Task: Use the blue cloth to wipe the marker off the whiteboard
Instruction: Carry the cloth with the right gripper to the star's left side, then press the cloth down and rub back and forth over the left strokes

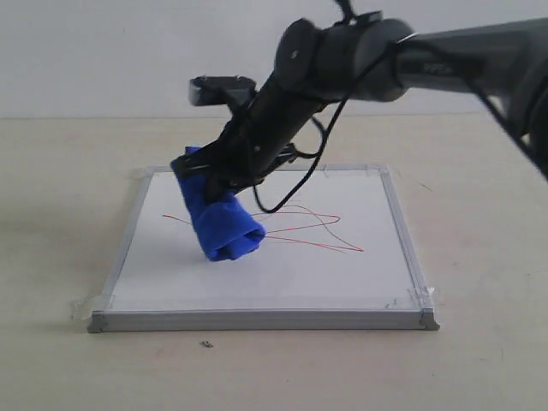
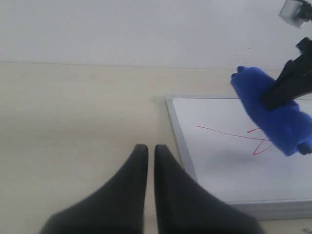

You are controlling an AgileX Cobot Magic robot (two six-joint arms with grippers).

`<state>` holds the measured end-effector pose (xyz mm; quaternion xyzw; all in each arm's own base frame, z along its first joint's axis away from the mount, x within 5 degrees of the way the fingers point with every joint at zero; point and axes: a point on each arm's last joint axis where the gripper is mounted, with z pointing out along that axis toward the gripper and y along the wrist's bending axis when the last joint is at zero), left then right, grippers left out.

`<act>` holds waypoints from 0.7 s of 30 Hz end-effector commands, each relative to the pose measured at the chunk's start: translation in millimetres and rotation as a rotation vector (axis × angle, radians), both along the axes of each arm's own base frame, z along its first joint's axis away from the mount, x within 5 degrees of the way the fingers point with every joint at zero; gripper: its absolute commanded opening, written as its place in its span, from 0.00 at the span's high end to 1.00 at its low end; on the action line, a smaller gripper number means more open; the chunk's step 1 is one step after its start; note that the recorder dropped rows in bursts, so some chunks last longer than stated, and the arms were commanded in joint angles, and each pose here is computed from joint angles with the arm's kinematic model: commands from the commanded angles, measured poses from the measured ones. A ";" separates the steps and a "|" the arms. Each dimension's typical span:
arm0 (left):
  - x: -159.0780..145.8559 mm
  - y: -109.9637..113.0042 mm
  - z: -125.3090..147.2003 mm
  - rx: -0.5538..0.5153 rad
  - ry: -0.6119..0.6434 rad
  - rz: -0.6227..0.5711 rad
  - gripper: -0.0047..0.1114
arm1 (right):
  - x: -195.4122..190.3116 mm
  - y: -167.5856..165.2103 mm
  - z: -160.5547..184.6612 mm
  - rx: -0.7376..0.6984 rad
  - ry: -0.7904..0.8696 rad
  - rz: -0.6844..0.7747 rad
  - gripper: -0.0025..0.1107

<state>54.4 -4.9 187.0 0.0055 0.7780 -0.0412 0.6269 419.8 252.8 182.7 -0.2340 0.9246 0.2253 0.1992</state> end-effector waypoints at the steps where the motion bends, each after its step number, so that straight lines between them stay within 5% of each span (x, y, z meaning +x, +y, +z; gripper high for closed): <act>1: 0.0 0.2 -0.2 0.002 -0.008 0.003 0.92 | 0.6 35.3 -16.1 0.044 -0.064 -0.051 0.98; 14: 0.0 0.2 -0.2 0.002 -0.008 0.003 0.92 | 27.1 64.7 -67.4 -0.044 -0.016 -0.115 0.98; 21: 0.0 0.2 -0.2 0.002 -0.008 0.003 0.92 | 43.0 38.0 -65.8 -0.334 -0.084 -0.198 0.98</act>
